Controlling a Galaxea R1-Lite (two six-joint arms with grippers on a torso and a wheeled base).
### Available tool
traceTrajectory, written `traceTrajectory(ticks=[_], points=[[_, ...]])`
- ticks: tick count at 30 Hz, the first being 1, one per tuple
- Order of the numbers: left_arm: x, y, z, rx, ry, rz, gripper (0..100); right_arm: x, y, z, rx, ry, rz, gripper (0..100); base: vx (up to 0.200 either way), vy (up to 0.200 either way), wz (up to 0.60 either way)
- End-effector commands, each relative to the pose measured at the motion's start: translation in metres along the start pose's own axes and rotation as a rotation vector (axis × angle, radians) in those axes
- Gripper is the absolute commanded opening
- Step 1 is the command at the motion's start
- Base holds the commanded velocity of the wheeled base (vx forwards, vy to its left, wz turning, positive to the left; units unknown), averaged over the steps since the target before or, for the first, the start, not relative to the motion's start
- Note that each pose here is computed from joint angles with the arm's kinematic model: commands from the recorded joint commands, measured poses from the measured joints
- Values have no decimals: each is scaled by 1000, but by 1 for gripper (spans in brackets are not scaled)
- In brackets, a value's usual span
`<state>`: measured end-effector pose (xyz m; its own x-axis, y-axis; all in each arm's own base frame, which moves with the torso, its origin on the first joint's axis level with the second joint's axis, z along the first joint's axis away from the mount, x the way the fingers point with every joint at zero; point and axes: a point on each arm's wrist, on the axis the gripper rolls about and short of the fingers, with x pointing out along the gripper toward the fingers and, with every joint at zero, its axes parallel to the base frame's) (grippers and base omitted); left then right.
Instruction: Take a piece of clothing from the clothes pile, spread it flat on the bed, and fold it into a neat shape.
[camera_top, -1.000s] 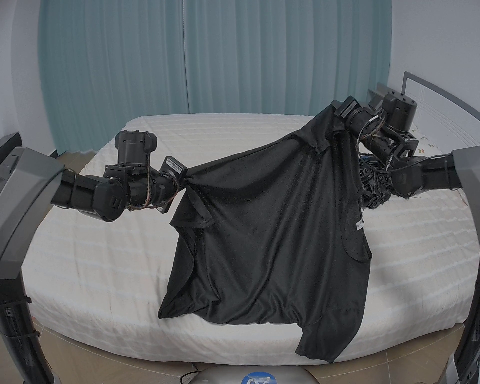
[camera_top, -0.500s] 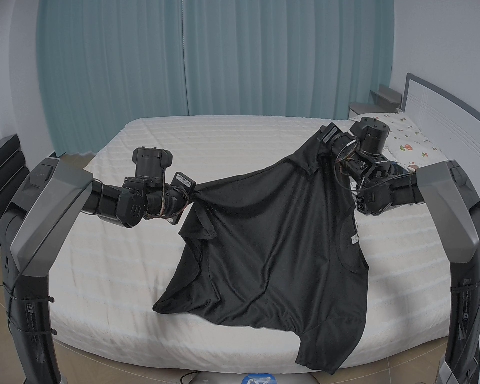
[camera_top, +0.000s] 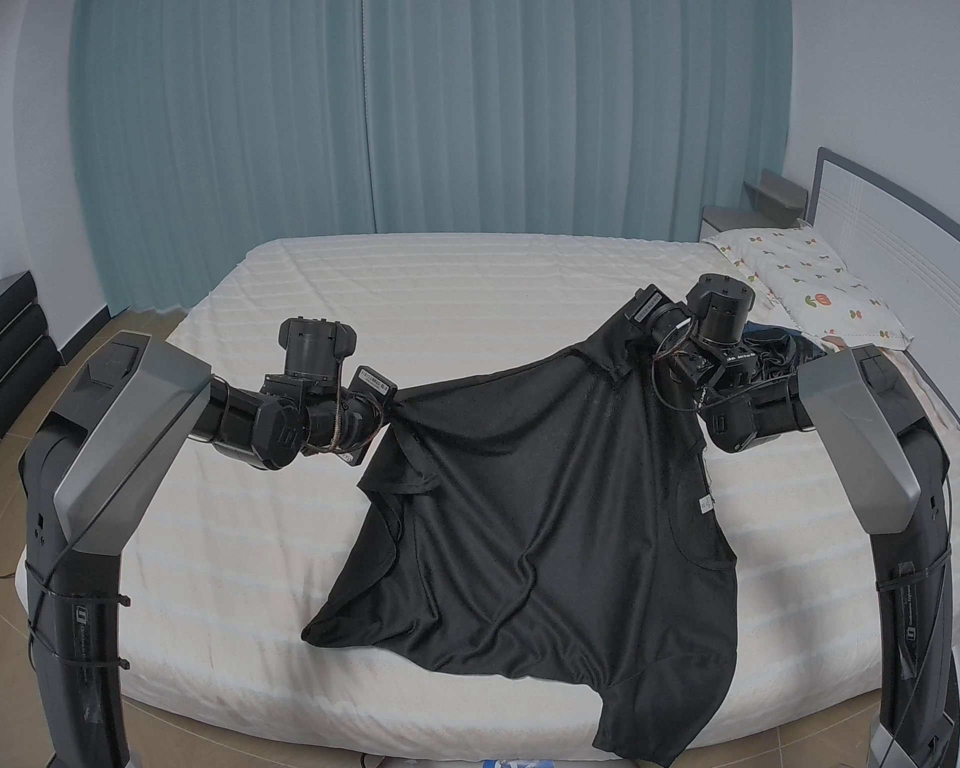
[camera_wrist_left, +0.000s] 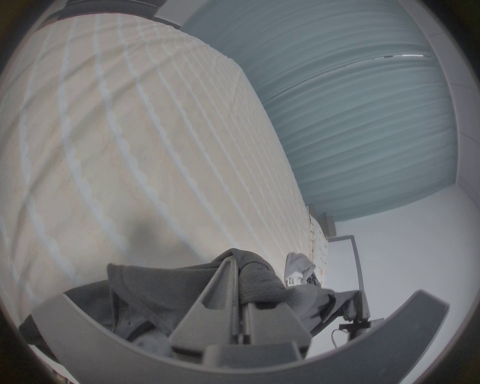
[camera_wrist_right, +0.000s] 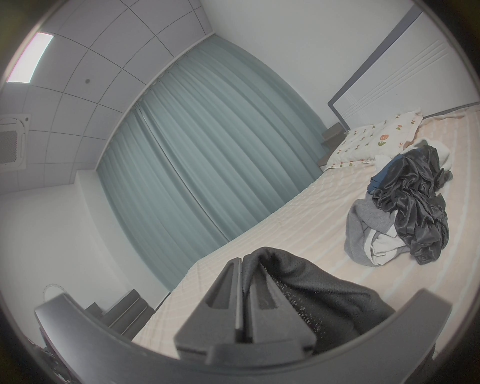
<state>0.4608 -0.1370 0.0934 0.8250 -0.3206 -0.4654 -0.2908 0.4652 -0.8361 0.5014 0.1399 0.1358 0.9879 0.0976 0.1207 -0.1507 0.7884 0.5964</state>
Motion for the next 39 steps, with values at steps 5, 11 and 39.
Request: traceTrajectory(ticks=[5, 11, 39], points=[[36, 12, 1, -47, -101, 25, 100, 14, -28, -34, -34, 30, -42, 100, 0, 0, 0], [52, 26, -2, -42, -136, 66, 100, 14, -70, -60, -144, 96, -116, 100, 0, 0, 0], [54, 13, 47, 425, -301, 182, 100, -85, -131, -31, -36, 410, -250, 100, 0, 0, 0]])
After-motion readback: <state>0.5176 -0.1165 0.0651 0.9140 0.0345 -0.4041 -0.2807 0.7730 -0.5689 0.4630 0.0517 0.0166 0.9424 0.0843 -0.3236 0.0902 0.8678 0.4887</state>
